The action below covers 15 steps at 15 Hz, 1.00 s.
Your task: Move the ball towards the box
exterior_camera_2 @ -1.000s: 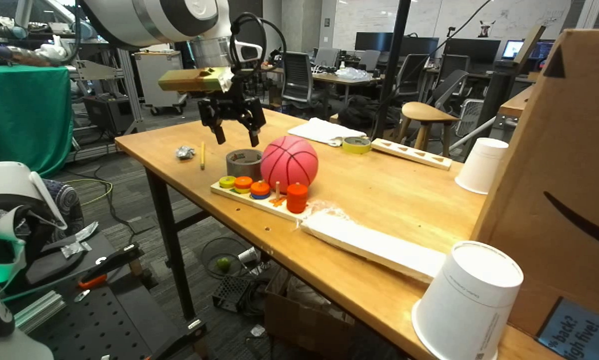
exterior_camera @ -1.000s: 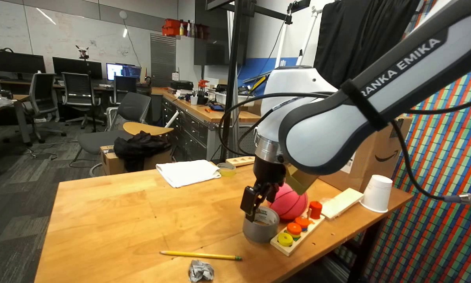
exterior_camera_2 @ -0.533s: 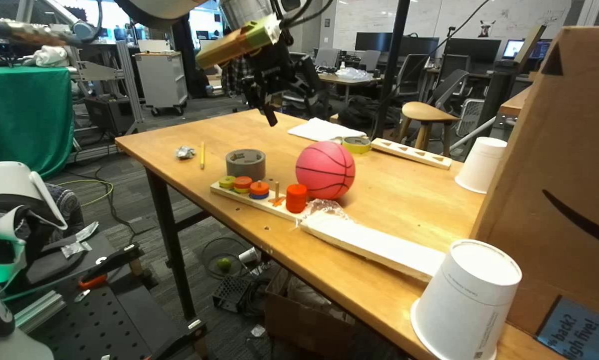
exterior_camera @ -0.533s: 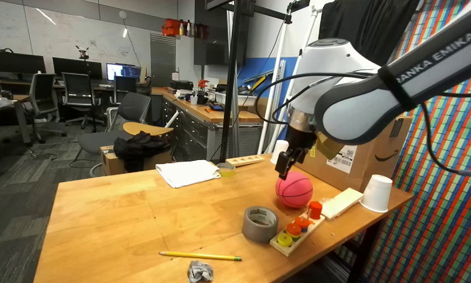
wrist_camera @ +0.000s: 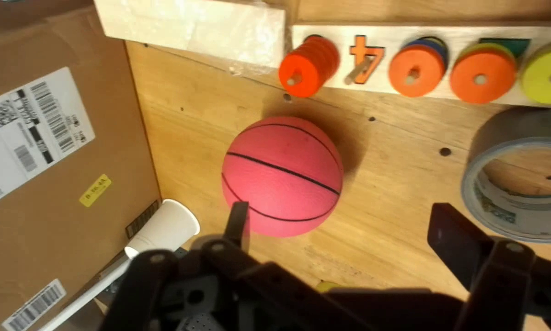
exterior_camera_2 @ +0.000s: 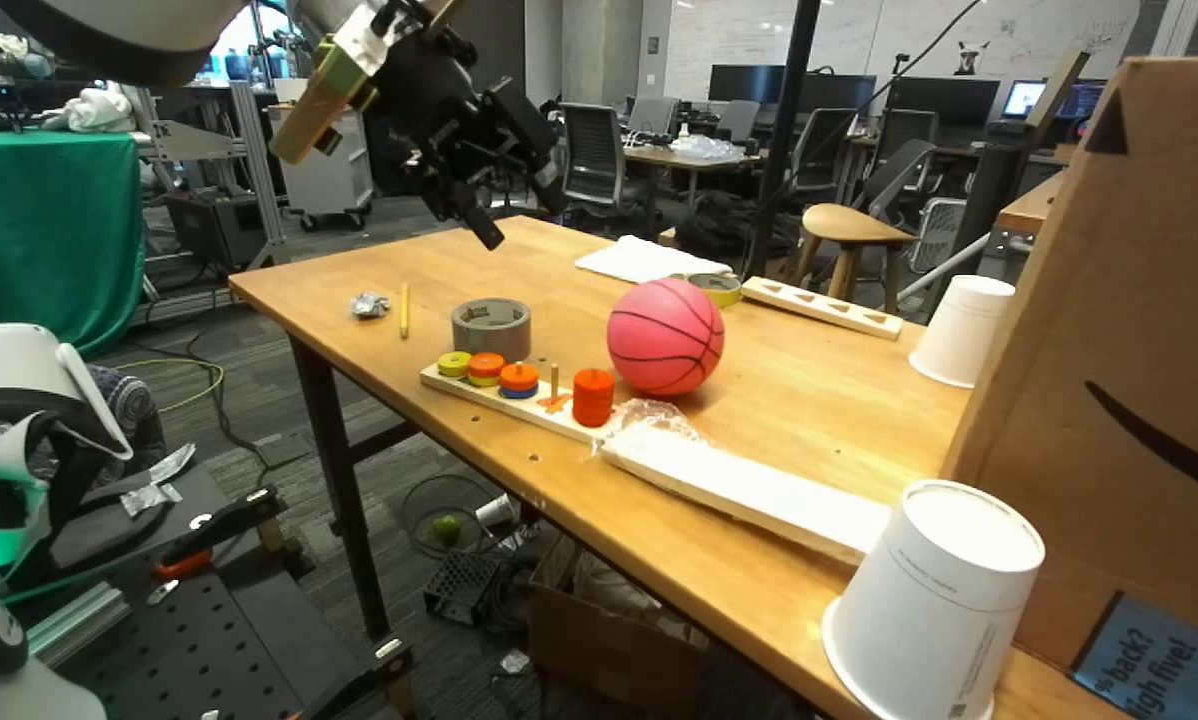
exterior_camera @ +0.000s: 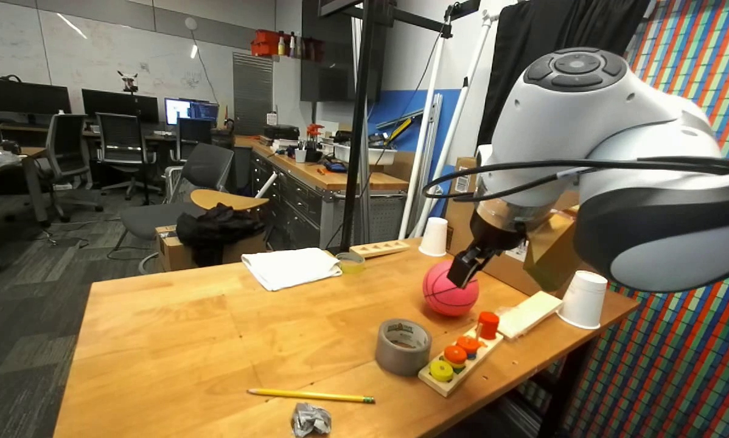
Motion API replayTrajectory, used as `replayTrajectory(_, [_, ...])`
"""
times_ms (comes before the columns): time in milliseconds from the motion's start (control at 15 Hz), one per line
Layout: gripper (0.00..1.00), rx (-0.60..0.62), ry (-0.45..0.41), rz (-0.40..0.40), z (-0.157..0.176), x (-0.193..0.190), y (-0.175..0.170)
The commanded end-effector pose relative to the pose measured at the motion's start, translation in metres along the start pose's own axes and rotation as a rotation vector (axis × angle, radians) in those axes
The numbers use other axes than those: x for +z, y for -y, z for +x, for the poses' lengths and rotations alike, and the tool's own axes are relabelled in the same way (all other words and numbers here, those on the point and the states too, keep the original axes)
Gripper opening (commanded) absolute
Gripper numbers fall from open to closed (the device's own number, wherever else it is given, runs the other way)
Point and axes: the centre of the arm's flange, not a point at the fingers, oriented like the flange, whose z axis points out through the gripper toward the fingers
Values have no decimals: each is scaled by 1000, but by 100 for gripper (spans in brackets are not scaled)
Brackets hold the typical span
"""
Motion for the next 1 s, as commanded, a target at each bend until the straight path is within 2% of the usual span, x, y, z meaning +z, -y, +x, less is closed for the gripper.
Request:
replayTrajectory(0, [100, 37, 8, 147, -19, -10, 53])
replayTrajectory(267, [100, 15, 72, 309, -15, -13, 104])
replayTrajectory(467, [100, -7, 101, 407, -15, -9, 125])
replayTrajectory(733, [100, -69, 58, 510, -3, -4, 122])
replayTrajectory(933, [100, -135, 31, 514, 12, 0, 109])
